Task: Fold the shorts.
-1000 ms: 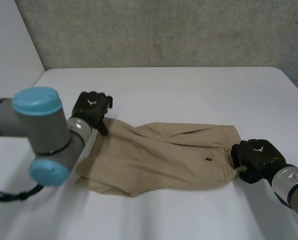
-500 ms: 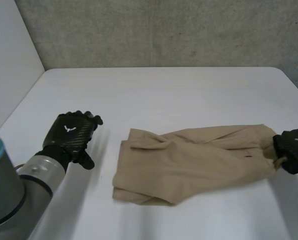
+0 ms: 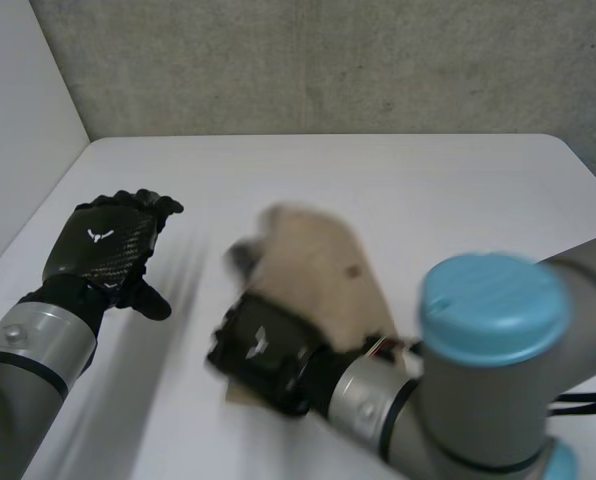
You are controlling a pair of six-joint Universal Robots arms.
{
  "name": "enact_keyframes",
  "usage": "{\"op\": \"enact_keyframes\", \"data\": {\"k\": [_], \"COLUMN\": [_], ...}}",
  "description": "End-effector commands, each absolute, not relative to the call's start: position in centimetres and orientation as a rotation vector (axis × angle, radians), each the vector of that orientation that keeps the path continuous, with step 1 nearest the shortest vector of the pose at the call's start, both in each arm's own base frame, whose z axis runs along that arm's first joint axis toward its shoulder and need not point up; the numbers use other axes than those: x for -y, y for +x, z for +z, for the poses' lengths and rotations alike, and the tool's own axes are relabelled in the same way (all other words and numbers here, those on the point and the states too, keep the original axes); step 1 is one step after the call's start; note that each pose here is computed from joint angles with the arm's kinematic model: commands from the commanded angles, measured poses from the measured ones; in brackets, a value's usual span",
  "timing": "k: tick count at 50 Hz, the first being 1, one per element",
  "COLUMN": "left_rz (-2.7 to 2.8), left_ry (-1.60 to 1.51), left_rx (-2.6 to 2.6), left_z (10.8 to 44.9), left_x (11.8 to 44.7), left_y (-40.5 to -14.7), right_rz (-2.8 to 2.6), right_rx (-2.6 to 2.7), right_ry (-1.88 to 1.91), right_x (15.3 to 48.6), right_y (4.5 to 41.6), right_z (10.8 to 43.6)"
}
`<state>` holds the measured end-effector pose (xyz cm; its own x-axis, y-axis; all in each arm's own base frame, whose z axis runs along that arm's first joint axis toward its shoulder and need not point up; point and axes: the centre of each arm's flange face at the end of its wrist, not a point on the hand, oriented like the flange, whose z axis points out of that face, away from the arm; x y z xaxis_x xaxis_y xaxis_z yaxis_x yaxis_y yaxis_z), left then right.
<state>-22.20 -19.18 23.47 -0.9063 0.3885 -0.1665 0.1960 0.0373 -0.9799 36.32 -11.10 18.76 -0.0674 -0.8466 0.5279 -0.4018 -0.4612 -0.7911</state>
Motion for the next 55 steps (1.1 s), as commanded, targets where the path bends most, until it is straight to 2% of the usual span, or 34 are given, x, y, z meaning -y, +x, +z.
{"op": "enact_keyframes", "data": {"k": [1,5,10,18,24,28,34,41,50,54,55], "left_rz": [2.028,2.054,2.074,1.94,1.764,1.646,1.565,1.527,1.561,1.632,1.681], "left_ry": [-0.588,-0.579,-0.565,-0.542,-0.535,-0.5,-0.525,-0.56,-0.552,-0.526,-0.5], "left_rx": [2.142,2.124,2.092,2.052,2.126,2.254,2.38,2.455,2.409,2.335,2.283], "left_z": [24.1,24.7,25.4,24.7,22.5,19.8,16.6,14.4,15.5,17.8,19.6], "left_x": [20.0,20.5,21.2,20.8,19.6,19.1,17.7,17.4,18.0,18.6,18.8], "left_y": [-21.9,-21.9,-22.3,-25.0,-26.3,-26.4,-27.2,-27.5,-28.1,-28.7,-28.8], "right_rz": [-1.444,-1.477,-1.561,-1.62,-1.554,-1.427,-1.312,-1.368,-1.441,-1.53,-1.561], "right_rx": [-1.274,-1.424,-1.631,-1.737,-1.867,-2.012,-2.107,-2.184,-2.241,-2.193,-2.177], "right_ry": [-1.767,-1.585,-1.272,-0.992,-0.958,-0.97,-0.997,-1.066,-1.081,-1.035,-1.013], "right_x": [10.3,11.5,15.6,18.7,19.5,20.4,20.7,21.7,22.2,22.3,22.5], "right_y": [37.2,37.0,35.4,33.4,32.9,33.2,33.2,32.2,31.0,30.8,30.7], "right_z": [18.8,20.6,22.3,24.9,23.3,20.0,17.0,15.8,16.5,18.6,19.2]}}
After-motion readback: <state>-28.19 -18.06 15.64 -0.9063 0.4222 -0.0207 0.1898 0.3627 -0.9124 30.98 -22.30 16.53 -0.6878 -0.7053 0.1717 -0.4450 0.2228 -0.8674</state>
